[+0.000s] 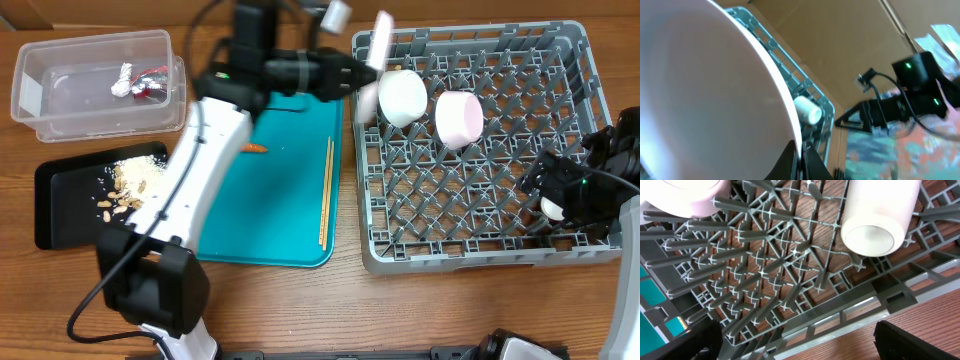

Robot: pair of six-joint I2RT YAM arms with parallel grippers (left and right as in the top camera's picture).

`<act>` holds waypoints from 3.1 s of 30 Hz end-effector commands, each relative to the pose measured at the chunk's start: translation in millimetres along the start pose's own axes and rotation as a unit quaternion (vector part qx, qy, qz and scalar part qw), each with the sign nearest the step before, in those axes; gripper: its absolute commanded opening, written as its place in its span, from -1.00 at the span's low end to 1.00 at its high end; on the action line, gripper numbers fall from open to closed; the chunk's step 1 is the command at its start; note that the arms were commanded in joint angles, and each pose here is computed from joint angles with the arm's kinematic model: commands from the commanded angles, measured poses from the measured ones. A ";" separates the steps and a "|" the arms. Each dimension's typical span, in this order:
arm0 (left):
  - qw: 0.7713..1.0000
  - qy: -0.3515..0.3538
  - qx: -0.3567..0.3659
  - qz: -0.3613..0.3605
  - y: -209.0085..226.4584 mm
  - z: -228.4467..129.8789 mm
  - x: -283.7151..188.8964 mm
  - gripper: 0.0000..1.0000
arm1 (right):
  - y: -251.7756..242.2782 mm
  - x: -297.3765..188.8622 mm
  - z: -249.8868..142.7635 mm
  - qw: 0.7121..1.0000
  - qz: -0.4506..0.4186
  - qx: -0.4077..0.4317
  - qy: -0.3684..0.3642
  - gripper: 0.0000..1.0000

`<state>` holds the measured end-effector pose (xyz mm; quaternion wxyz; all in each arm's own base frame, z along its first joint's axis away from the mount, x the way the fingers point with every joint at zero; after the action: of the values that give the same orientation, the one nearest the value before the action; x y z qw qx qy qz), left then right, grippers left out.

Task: Sort waste into correct bins and load items into the dishwasher
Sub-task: 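Carry the white plate right and stand it upright in the rack, then release the plate and pull the left gripper back to the left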

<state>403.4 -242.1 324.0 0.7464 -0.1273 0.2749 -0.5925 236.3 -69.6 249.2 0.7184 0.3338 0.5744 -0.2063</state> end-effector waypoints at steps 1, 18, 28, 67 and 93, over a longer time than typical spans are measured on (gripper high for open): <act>0.989 -0.027 -0.102 0.104 -17.4 10.1 28.6 -0.92 | 0.7 -4.6 0.8 1.000 0.002 0.000 -0.010 1.00; 0.958 -0.010 -0.285 0.023 -39.7 -35.7 158.5 -0.92 | 0.8 -4.6 1.1 1.000 0.002 -0.001 -0.011 1.00; 0.911 0.075 -0.406 0.000 -53.2 -62.9 160.1 -0.92 | 1.0 -4.6 1.4 1.000 0.002 -0.001 -0.012 1.00; 0.622 0.192 -0.468 0.598 44.3 -151.6 -261.6 1.00 | 119.3 -37.3 -67.3 0.982 0.114 -0.153 -0.004 1.00; 0.589 0.157 -0.515 0.603 46.8 -163.0 -301.7 0.99 | 269.8 163.8 -249.3 0.958 0.061 -0.264 0.098 0.81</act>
<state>305.5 83.7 242.0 0.6839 -0.2000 0.6652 0.2232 287.9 303.0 141.9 0.7366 0.1848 0.6491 0.0444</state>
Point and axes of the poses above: each gripper's point midway between its finger pads, its own x axis out along the fingers, its own y axis along the line the jaws close on, z = x × y, the point moved 6 cm from there along -x, back along the fingers, and after that the axes turned 14 degrees about x, right-handed, at the moved point
